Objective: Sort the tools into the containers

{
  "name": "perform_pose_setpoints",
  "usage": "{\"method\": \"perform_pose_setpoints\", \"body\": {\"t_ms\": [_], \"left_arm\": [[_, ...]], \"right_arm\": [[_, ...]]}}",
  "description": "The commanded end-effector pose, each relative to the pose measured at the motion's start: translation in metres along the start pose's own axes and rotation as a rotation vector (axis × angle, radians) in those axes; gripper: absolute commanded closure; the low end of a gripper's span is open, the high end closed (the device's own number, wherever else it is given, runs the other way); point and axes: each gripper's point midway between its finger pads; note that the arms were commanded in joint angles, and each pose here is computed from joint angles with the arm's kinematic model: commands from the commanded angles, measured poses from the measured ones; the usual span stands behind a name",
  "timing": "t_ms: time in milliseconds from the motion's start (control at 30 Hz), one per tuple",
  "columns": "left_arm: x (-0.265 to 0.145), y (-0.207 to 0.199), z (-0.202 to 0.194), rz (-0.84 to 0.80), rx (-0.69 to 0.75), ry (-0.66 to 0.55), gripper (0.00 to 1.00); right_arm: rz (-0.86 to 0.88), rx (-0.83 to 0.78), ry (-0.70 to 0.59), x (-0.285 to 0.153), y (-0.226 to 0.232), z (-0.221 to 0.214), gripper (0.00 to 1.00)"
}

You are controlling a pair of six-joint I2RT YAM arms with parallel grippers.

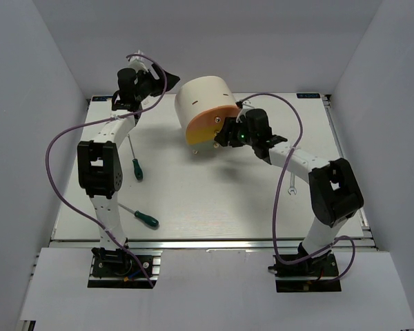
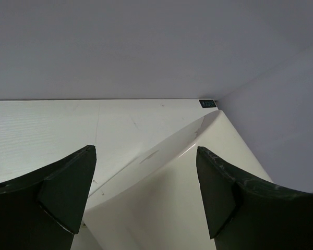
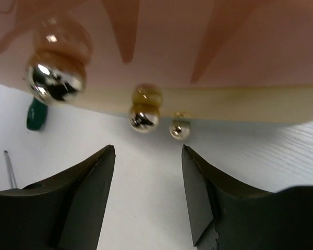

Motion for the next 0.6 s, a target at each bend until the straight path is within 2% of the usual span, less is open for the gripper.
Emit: {"method": "perform_pose_setpoints", "body": {"t_ms": [0, 233, 567], "left_arm": [[-0.017, -0.038, 0.028, -0.063, 0.044, -0.055, 0.13], [-0.017, -0.035, 0.016, -0.076, 0.037, -0.018, 0.13], [-0.011, -0.031, -0.007, -0.094, 0.015, 0.036, 0.14]], "right_arm": [[0.037, 0.064, -0.112, 0.013, 0.017, 0.038, 0.40], [-0.011, 0.118, -0.113, 0.032, 0.010, 0.038, 0.43], [-0.052, 0.095, -0.209, 0.032, 0.002, 0.056, 0.60]]}}
Point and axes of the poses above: each gripper's point midway between its finger pads, its own x axis out along the fingers, its own y axis along the line the jaws close on, z = x × y, and after that the axes turned 12 degrees about -x, right-handed
